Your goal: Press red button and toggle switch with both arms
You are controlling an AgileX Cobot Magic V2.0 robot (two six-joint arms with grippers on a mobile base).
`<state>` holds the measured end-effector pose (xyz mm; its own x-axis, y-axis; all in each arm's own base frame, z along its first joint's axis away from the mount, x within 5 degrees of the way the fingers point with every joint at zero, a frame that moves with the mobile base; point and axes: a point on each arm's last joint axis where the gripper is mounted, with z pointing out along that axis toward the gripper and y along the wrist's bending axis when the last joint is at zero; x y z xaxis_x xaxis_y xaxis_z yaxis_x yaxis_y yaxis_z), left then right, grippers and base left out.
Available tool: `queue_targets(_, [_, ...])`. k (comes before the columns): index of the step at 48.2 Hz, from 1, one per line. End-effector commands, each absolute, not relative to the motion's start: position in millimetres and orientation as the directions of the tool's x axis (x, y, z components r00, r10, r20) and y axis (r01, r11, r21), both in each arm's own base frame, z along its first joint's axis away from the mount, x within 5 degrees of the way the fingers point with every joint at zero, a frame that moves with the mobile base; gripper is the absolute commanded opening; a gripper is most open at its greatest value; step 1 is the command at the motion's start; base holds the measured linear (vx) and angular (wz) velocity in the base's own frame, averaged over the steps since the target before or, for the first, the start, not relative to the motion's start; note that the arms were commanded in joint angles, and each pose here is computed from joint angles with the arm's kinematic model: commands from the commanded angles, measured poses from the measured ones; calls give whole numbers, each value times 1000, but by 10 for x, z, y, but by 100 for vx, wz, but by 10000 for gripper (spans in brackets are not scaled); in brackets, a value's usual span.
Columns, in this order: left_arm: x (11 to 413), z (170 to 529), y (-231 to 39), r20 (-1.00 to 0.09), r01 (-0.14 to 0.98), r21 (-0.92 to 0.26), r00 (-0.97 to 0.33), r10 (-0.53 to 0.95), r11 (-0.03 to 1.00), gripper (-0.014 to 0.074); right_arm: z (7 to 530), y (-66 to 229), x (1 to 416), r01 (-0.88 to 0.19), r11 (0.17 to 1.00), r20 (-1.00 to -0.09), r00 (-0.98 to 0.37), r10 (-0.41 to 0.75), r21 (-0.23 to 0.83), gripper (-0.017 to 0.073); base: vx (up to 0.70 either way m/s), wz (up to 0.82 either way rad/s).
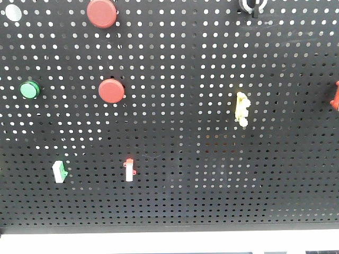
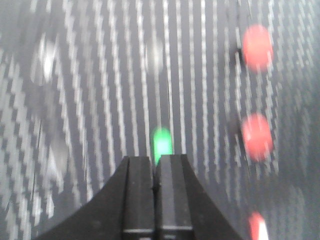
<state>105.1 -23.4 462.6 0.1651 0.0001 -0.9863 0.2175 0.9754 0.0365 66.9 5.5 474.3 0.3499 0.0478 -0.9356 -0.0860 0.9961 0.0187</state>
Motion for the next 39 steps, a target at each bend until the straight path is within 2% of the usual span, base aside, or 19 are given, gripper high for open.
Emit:
queue_targets(1, [1125,4979,-250,-965,226,1,254,-58,974,2,4967,55,727,-90,995,-907,416,70,35,-3,0,0])
queue_targets(6, [1143,5099,-273,-956,270,-86,249,-156,959,2,4972,62,761,-140,981,-899,399,180,134,-3,0,0])
queue_targets(9, [1157,5139,-288,-954,289,-108,240,-181,951,2,4956,70,768,-173,965,-895,369,250,199,-3,0,0])
queue_targets(12, [1201,5160,-317,-959,306,-99,226,-173,947,2,4947,74,771,-182,959,-895,355,271,218,-3,0,0])
queue_targets(18, [1339,5160,-449,-974,385,-52,184,-132,921,2,4929,78,778,-179,961,-905,336,262,211,-3,0,0])
queue_targets(22, [1505,5125,-617,-986,470,0,149,-79,883,2,4927,79,779,-178,961,-906,334,259,210,-3,0,0])
queue_targets(27, [1712,5130,-838,-985,555,59,165,-41,830,2,4922,80,801,-176,962,-908,329,259,210,-3,0,0])
queue_targets(39, [2160,5332,-1077,-977,575,103,210,-25,811,2,4902,86,884,-166,967,-920,310,239,196,-3,0,0])
